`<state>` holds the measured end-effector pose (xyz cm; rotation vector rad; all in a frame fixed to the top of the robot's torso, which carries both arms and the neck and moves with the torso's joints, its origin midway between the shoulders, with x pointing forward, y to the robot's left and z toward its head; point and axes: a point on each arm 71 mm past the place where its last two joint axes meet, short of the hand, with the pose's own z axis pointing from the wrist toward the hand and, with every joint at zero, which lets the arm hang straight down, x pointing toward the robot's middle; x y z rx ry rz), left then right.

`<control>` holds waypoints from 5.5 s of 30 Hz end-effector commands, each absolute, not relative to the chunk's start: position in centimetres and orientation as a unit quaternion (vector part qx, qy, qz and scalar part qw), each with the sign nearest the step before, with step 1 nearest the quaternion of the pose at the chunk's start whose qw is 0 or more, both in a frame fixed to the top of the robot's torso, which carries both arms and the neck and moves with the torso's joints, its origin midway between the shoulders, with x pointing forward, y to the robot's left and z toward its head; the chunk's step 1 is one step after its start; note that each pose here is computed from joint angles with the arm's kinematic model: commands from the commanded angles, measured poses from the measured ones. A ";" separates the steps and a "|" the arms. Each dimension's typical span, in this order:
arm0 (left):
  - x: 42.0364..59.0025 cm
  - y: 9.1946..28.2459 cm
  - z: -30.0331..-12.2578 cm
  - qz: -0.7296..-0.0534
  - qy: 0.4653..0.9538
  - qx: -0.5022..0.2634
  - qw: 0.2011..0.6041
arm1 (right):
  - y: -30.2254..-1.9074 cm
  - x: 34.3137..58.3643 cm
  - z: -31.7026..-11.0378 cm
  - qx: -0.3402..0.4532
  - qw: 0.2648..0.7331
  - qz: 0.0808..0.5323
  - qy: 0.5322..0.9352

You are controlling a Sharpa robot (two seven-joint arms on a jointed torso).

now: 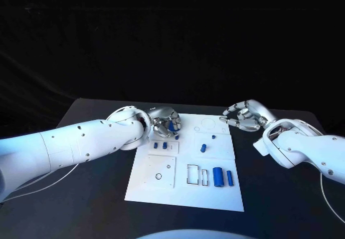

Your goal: Assemble the parts on the task board

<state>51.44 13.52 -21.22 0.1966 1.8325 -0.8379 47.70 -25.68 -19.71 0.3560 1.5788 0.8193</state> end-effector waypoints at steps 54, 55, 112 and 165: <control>52.0 10.5 -23.7 -0.263 0.782 0.222 0.520 | -25.0 47.6 -19.7 0.145 0.613 0.364 0.685; 52.0 10.5 -23.8 -0.260 0.783 0.222 0.520 | -25.0 47.6 -19.6 0.145 0.613 0.364 0.685; 51.5 16.2 -21.0 -0.291 0.754 0.162 0.566 | -25.1 47.6 -19.6 0.145 0.617 0.364 0.683; 51.6 16.4 -22.8 -0.274 0.787 0.157 0.530 | -25.2 47.6 -19.6 0.145 0.616 0.364 0.683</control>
